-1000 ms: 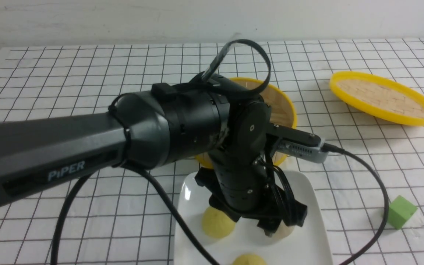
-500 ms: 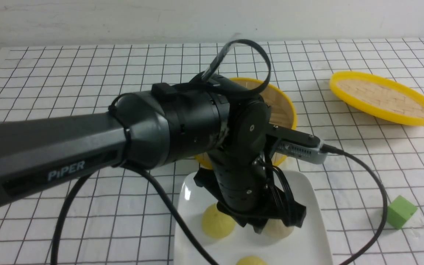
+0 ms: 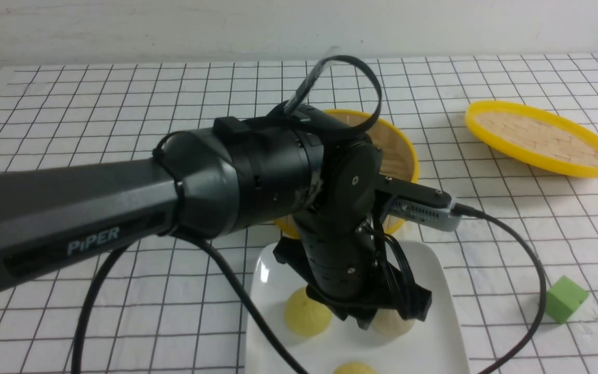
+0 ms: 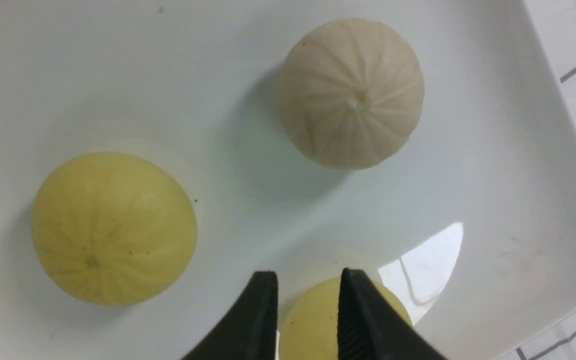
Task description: Put the steamed buns into the plate on the white-black tablecloth.
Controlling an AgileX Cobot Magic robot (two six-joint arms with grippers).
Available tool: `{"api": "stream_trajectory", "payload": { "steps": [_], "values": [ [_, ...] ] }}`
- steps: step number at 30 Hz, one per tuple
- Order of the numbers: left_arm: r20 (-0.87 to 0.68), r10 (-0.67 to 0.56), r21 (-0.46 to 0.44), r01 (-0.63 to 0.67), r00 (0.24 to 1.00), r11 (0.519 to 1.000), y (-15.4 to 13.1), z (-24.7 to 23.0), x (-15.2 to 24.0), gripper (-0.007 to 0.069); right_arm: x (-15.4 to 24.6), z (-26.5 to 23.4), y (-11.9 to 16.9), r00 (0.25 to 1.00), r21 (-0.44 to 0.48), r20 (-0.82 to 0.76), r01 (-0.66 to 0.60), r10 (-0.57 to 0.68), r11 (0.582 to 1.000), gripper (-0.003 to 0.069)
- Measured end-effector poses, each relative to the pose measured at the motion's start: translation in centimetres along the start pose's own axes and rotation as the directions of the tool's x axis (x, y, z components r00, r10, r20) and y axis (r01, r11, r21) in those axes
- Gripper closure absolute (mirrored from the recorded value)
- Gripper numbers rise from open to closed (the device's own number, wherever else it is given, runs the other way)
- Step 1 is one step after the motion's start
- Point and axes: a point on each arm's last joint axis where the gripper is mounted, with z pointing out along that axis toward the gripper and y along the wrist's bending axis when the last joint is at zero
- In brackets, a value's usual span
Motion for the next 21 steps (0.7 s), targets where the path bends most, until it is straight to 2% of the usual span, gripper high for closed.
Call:
{"api": "stream_trajectory", "payload": {
  "steps": [18, 21],
  "values": [
    [0.01, 0.017, -0.021, -0.017, 1.0, 1.0, 0.2, 0.0, -0.1, 0.0412, 0.9, -0.1, -0.1, 1.0, 0.002, 0.001, 0.0, 0.0, 1.0, 0.0657],
    [0.02, 0.018, -0.019, -0.018, 1.0, 1.0, 0.2, 0.0, -0.2, 0.0449, 2.7, 0.0, -0.6, 1.0, 0.052, 0.004, -0.011, 0.01, 0.999, 0.0655]
  ]
}}
